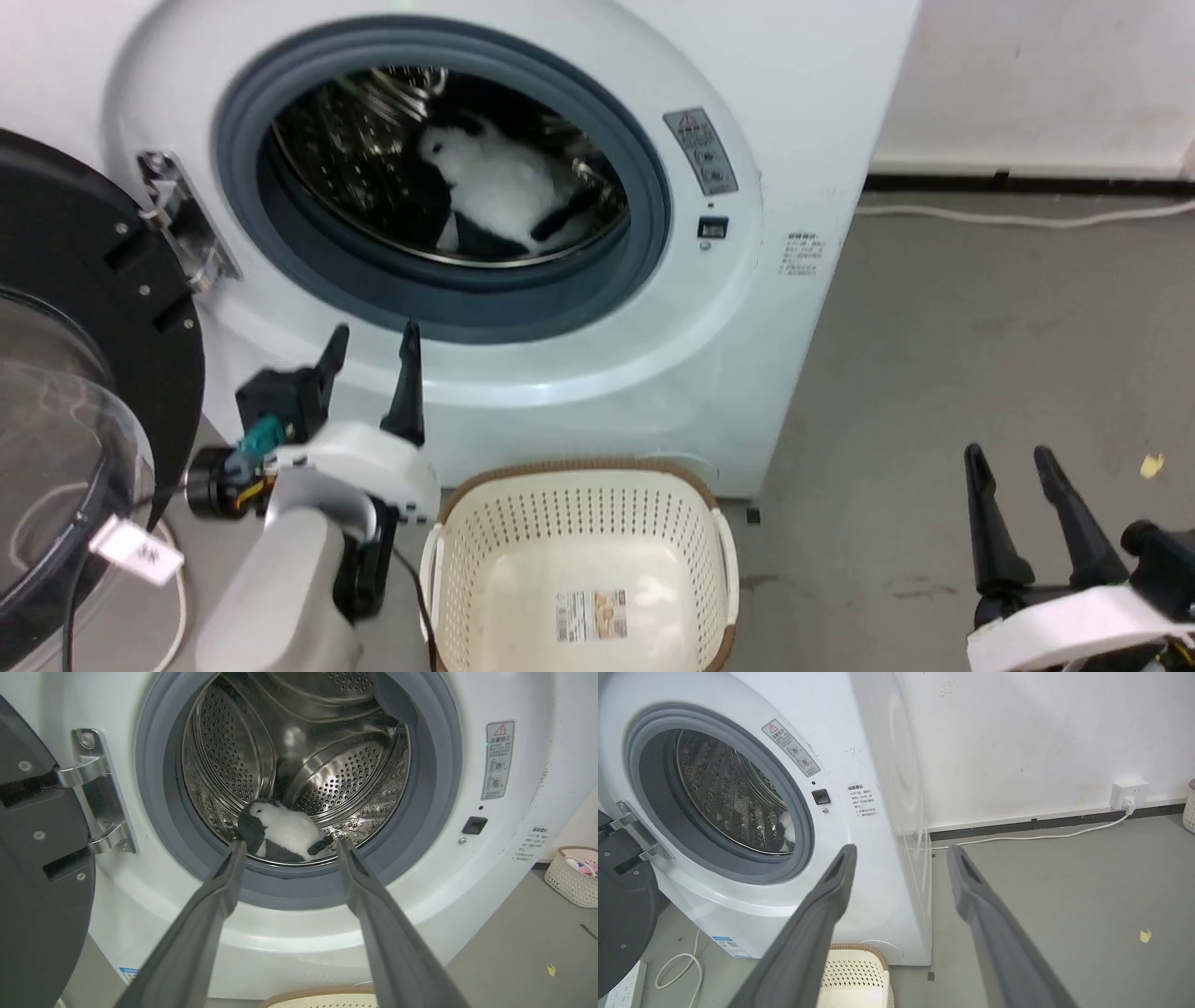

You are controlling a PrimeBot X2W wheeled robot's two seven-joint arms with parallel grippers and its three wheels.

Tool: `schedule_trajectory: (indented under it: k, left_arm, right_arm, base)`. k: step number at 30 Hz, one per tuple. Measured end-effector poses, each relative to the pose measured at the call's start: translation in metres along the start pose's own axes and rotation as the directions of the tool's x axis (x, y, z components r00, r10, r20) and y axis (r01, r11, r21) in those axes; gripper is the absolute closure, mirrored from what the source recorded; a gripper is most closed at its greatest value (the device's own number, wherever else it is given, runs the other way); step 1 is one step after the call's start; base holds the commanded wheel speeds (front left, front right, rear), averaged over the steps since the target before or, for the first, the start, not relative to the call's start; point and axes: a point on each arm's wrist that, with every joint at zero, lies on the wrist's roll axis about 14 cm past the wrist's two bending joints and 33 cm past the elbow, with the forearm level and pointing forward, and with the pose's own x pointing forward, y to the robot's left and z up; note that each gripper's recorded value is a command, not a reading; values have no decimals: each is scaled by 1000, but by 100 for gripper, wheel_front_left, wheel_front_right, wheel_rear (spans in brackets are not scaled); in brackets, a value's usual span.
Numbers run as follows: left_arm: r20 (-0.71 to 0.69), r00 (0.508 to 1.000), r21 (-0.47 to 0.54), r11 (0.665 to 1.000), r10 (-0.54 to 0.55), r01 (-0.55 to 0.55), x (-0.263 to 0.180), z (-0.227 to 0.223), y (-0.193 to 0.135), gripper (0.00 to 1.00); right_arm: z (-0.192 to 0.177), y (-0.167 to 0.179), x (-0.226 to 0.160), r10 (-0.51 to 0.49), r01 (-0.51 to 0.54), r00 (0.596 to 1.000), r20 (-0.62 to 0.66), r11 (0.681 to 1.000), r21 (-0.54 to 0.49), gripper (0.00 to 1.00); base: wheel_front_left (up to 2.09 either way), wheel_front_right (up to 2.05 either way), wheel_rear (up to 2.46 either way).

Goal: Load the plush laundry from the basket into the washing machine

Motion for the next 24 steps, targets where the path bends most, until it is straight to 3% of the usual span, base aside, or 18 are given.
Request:
schedule_trajectory:
  k: [24]
  left_arm:
    - [41,999,-10,1000,14,-14,-75,1,12,0]
  right_arm:
    - [-1,-3,-33,-14,15,1000,12,996,-87,0]
  base:
    - [0,0,0]
